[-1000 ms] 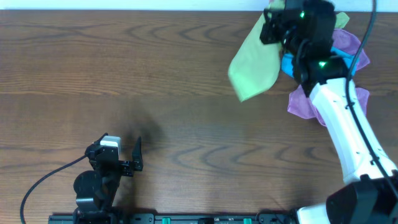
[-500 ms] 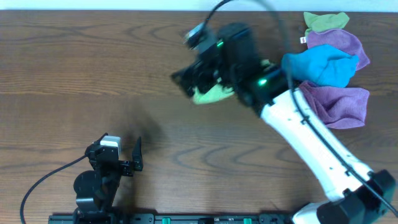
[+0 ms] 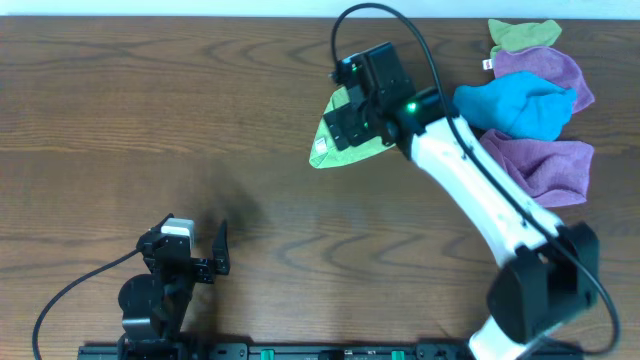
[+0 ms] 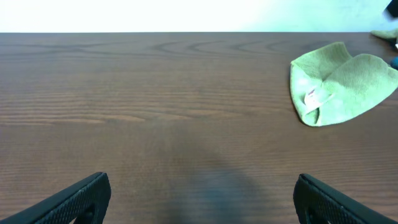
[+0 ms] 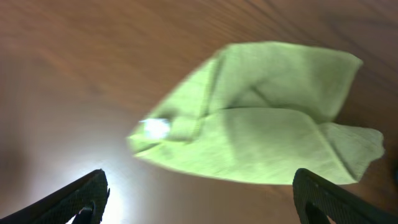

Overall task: Fold the cloth
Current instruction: 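Lower the cloth onto the table center with the right gripper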

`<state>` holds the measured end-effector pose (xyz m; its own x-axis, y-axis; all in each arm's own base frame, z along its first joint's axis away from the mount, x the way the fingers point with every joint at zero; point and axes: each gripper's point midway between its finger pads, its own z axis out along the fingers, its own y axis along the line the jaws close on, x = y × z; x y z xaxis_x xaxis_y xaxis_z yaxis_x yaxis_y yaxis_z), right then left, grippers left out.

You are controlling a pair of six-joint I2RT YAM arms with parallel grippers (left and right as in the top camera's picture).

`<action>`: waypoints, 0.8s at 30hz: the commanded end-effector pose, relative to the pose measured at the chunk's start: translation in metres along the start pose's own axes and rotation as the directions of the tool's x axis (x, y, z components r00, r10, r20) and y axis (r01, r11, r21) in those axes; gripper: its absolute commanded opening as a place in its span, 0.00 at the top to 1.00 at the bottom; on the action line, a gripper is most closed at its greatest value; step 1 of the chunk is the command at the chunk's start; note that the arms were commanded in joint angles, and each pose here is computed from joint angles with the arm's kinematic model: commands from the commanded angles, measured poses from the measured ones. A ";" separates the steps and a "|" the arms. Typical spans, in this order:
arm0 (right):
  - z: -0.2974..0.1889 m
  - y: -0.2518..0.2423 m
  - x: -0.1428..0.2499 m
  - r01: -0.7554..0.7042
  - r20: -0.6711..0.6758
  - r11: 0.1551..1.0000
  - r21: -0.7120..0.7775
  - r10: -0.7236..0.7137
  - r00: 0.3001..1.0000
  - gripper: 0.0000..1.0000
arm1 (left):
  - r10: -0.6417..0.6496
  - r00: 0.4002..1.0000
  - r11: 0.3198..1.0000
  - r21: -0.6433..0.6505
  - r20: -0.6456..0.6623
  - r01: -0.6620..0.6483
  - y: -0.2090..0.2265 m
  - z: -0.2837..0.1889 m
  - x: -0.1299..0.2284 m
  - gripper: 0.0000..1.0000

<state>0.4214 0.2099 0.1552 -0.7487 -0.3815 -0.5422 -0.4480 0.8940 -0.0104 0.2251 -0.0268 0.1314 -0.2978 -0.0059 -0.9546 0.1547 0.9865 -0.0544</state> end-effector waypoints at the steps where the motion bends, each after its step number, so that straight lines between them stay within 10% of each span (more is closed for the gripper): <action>1: 0.019 -0.040 0.003 -0.044 -0.016 0.996 0.080 0.046 0.999 0.06 | 0.001 1.000 1.000 0.015 -0.019 -0.001 -0.002 0.003 0.009 0.05; 17: 0.103 -0.096 0.038 -0.131 -0.098 0.990 0.060 0.136 0.986 0.12 | 0.001 1.000 1.000 0.015 -0.019 -0.001 -0.002 0.003 0.010 0.05; 24: 0.110 -0.080 0.046 -0.131 -0.133 0.991 -0.031 0.125 0.983 0.53 | 0.001 1.000 1.000 0.015 -0.019 -0.001 -0.002 0.003 0.010 0.05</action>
<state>0.4793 0.1372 0.0369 -0.8601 -0.2872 -0.4217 -0.3313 0.9429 0.0336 0.2251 -0.0268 0.1314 -0.2978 -0.0059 -0.9546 0.1547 0.9865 -0.0544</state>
